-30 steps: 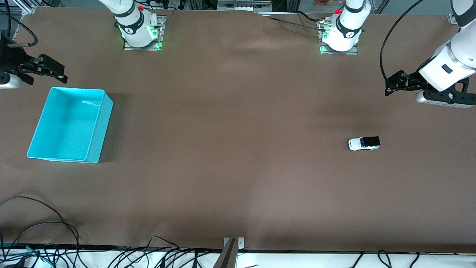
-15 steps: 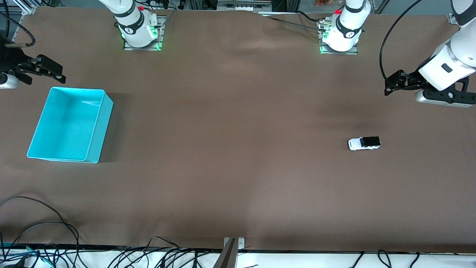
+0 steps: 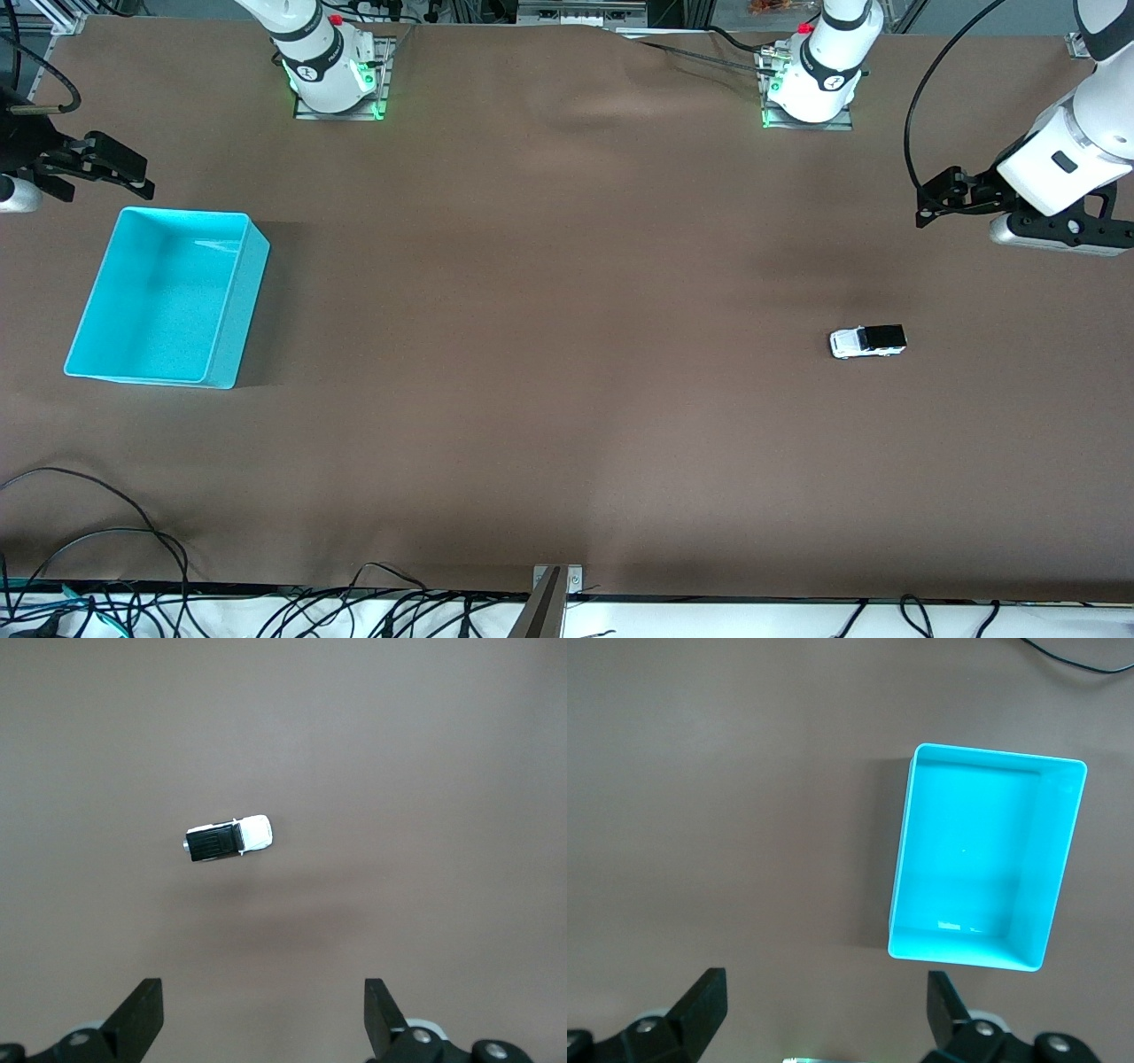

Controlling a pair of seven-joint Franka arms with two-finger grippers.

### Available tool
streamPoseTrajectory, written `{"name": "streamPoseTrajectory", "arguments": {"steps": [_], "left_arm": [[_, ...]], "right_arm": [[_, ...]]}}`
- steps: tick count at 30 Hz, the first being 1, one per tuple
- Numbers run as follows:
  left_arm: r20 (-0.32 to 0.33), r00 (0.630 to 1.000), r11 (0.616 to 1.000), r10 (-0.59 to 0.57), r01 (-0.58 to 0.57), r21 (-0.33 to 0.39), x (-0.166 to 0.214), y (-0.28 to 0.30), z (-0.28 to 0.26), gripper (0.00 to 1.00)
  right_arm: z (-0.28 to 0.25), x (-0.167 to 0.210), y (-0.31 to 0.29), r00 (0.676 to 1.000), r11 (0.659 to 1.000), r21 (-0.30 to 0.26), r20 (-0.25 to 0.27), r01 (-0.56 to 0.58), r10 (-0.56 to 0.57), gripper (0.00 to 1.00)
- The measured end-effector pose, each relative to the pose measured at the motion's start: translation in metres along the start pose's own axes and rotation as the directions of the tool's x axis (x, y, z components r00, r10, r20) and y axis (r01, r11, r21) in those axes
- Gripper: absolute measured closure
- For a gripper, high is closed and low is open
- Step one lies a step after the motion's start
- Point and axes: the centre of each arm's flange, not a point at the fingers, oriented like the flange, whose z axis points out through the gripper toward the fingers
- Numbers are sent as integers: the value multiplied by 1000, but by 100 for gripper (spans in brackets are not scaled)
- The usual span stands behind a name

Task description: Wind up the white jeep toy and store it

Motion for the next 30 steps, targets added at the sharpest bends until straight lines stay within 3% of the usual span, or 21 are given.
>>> {"name": "streamPoseTrajectory", "arguments": {"steps": [30], "left_arm": [[1, 1000, 1000, 3, -3, 0, 0, 3, 1, 0]], "right_arm": [[2, 1, 0, 1000, 1000, 0, 3, 0, 0, 0]]}}
